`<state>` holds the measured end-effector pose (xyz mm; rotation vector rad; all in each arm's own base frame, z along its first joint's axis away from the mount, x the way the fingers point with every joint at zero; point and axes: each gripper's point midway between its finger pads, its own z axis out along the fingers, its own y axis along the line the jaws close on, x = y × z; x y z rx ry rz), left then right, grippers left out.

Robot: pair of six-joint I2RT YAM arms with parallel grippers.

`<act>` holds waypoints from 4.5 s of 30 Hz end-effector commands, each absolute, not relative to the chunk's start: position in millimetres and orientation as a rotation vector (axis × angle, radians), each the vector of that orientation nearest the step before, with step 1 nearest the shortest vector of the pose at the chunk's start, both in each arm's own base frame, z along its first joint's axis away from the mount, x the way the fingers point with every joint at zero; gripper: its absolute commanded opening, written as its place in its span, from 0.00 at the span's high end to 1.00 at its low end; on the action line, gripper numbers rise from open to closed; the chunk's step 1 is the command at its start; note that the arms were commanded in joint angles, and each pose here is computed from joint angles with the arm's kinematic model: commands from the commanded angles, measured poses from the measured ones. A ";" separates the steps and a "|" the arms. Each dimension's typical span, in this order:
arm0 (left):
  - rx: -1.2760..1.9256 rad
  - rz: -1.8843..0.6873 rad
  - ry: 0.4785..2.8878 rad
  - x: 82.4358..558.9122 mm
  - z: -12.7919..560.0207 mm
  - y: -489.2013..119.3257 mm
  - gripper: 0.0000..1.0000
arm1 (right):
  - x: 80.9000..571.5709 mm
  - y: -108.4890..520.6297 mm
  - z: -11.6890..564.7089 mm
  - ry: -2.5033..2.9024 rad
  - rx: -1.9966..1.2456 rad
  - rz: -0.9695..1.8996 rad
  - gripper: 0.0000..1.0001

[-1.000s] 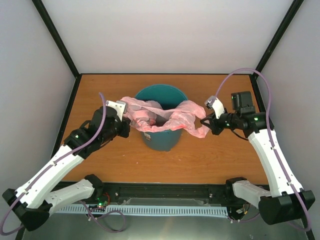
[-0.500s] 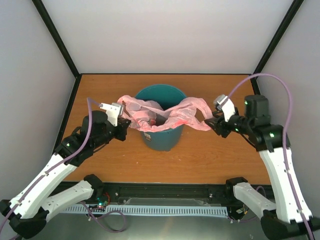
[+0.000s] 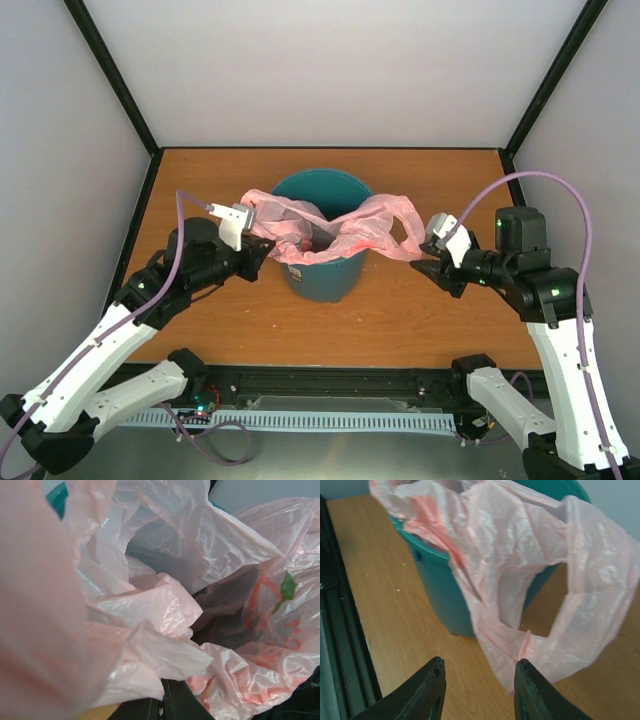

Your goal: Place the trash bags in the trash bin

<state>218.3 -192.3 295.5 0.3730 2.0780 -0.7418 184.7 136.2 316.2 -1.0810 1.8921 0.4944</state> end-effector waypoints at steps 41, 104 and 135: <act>0.348 -0.783 2.024 212.4 309.1 -188.3 0.99 | 229.0 208.1 270.0 1.848 -1.308 0.513 0.79; 0.218 -0.606 2.173 262.0 217.6 -192.8 0.99 | 232.7 186.8 189.6 1.965 -1.444 0.341 0.97; 0.254 -0.657 2.083 191.5 302.4 -145.4 0.18 | 161.0 162.2 285.8 1.832 -1.317 0.497 0.34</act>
